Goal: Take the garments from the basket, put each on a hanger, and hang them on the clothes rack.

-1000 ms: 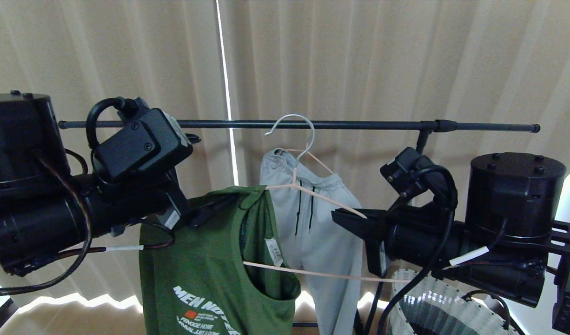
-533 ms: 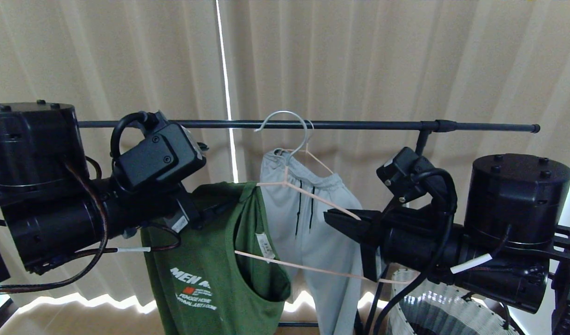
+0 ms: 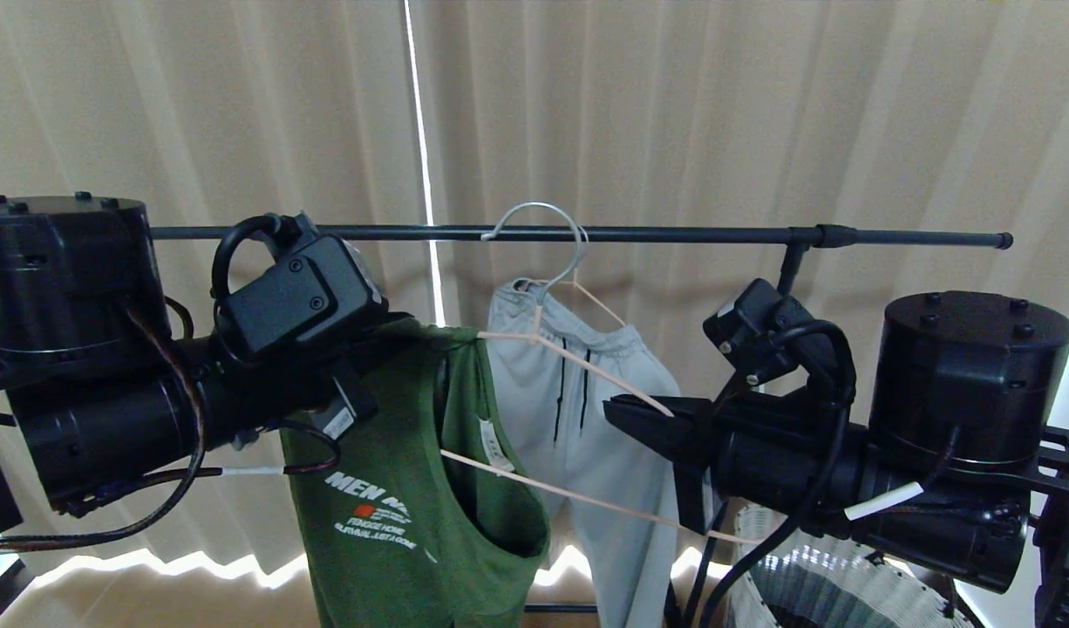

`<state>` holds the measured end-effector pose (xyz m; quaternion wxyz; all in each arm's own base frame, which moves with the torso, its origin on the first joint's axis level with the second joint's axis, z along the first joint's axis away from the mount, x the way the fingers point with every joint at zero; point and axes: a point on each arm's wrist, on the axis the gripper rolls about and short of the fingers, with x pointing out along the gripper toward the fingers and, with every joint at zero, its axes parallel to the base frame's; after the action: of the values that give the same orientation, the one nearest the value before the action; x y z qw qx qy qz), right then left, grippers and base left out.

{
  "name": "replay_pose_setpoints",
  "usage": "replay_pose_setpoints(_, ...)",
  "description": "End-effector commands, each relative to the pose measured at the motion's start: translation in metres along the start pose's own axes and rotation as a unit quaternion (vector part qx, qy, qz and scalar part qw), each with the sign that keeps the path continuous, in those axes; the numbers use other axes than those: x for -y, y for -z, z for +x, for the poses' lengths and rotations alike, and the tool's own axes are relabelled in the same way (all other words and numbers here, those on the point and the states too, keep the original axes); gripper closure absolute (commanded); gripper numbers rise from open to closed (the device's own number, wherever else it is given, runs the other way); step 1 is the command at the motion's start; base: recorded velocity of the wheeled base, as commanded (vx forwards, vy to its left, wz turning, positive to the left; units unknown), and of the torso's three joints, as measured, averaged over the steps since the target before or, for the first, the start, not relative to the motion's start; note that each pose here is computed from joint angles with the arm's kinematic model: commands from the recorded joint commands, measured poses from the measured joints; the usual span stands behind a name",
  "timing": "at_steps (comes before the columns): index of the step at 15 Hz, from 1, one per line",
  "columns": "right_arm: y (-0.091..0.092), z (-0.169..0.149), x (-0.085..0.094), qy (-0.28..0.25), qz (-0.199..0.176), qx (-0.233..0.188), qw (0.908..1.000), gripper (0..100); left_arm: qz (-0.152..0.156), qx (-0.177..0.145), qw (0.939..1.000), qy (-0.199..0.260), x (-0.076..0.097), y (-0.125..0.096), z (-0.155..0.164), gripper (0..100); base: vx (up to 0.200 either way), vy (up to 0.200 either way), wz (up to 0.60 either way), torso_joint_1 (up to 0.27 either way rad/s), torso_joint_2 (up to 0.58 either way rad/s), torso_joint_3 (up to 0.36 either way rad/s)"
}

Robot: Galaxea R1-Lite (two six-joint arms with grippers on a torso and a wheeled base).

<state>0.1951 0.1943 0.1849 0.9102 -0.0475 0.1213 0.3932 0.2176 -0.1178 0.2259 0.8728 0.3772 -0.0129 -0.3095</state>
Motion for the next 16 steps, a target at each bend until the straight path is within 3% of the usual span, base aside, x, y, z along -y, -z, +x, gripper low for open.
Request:
replay_pose_setpoints(1,0.001,0.000,0.000,0.001,-0.001,-0.004,1.0000,100,-0.001,-0.004,1.0000,0.000,0.001,0.002,0.000,100,0.000,0.000,0.00,0.000,0.00,0.000)
replay_pose_setpoints(2,0.002,0.000,0.000,0.001,-0.001,-0.005,1.0000,100,-0.002,-0.005,1.0000,0.001,0.002,0.003,0.000,100,0.000,0.000,0.00,0.000,0.00,0.000)
replay_pose_setpoints(3,0.002,0.000,0.000,0.002,-0.001,-0.006,1.0000,0,-0.001,-0.004,1.0000,-0.003,0.002,0.004,0.000,100,0.000,0.000,0.00,0.000,0.00,0.000)
replay_pose_setpoints(5,0.001,0.000,0.001,0.006,0.000,-0.002,1.0000,0,-0.002,-0.006,0.9998,-0.019,0.004,0.007,-0.001,100,0.000,0.000,0.00,0.000,0.00,0.000)
replay_pose_setpoints(7,0.007,-0.006,0.003,0.012,0.001,-0.008,0.9999,0,-0.008,-0.057,0.9958,-0.071,0.001,0.015,-0.004,100,0.000,0.000,0.00,0.000,0.00,0.000)
replay_pose_setpoints(8,0.007,-0.007,0.003,0.013,0.002,-0.008,0.9999,0,-0.009,-0.063,0.9951,-0.075,0.001,0.016,-0.004,100,0.000,0.000,0.00,0.000,0.00,0.000)
replay_pose_setpoints(12,0.028,-0.012,0.008,0.024,-0.012,-0.012,0.9996,0,-0.080,-0.116,0.9770,-0.160,-0.001,0.016,-0.011,100,0.000,0.000,0.00,0.000,0.00,0.000)
replay_pose_setpoints(14,0.032,-0.013,0.007,0.023,-0.013,-0.020,0.9995,0,-0.116,-0.117,0.9699,-0.179,-0.002,0.015,-0.011,100,0.000,0.000,0.00,0.000,0.00,0.000)
replay_pose_setpoints(16,0.036,-0.012,0.006,0.020,-0.013,-0.028,0.9993,0,-0.152,-0.100,0.9647,-0.191,-0.006,0.008,-0.011,100,0.000,0.000,0.00,0.000,0.00,0.000)
